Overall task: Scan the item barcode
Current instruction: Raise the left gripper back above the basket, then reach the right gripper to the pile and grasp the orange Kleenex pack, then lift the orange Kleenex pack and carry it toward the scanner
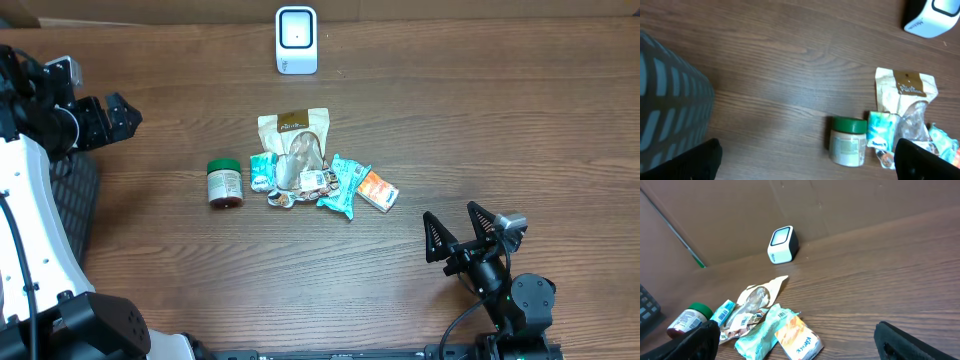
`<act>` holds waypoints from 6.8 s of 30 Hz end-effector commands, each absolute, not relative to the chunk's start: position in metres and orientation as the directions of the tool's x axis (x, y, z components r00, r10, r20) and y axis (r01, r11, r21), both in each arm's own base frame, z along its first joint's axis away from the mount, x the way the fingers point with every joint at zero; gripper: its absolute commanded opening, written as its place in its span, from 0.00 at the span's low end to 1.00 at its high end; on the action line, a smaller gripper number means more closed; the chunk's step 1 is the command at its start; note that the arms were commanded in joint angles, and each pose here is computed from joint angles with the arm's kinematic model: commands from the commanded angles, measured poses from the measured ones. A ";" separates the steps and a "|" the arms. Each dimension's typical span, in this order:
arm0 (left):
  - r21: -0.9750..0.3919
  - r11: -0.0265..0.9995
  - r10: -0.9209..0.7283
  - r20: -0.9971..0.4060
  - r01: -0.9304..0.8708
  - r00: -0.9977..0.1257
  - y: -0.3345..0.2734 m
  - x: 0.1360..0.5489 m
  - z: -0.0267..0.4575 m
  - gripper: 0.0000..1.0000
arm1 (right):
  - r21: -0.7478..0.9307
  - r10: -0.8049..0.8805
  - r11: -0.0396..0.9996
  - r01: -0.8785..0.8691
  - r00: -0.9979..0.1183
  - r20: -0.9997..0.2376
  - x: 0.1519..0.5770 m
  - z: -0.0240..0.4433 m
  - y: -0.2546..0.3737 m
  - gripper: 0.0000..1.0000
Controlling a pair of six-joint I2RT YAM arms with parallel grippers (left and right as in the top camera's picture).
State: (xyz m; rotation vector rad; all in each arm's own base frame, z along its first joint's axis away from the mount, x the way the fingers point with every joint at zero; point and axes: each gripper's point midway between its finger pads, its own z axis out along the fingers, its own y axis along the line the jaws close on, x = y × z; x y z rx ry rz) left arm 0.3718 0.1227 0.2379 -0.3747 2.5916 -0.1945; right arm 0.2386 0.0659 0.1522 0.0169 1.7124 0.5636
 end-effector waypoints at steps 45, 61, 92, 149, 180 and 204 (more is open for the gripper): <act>-0.284 0.926 -0.377 -0.634 -0.250 -0.675 0.125 0.373 0.305 0.99 | 0.601 0.032 0.752 -0.271 -0.895 -0.444 0.297 0.195 0.151 0.51; -0.284 0.926 -0.377 -0.634 -0.250 -0.675 0.125 0.373 0.305 1.00 | 0.352 0.158 0.928 0.120 -0.984 -0.081 0.284 0.062 0.195 0.08; -0.284 0.926 -0.377 -0.634 -0.250 -0.675 0.125 0.373 0.305 1.00 | 0.141 0.357 0.934 0.328 -0.854 -0.379 0.367 0.032 0.101 0.14; -0.284 0.926 -0.377 -0.634 -0.250 -0.675 0.125 0.373 0.305 0.99 | 0.322 0.105 0.945 0.053 -0.984 -0.147 0.357 0.108 0.124 0.45; -0.284 0.926 -0.377 -0.634 -0.250 -0.675 0.125 0.373 0.305 1.00 | 0.523 0.290 0.821 0.230 -0.957 -0.034 0.324 -0.004 0.085 0.34; -0.284 0.926 -0.377 -0.634 -0.250 -0.675 0.125 0.373 0.305 1.00 | 0.979 0.069 0.075 -0.190 -0.978 -0.195 0.327 0.215 0.170 0.04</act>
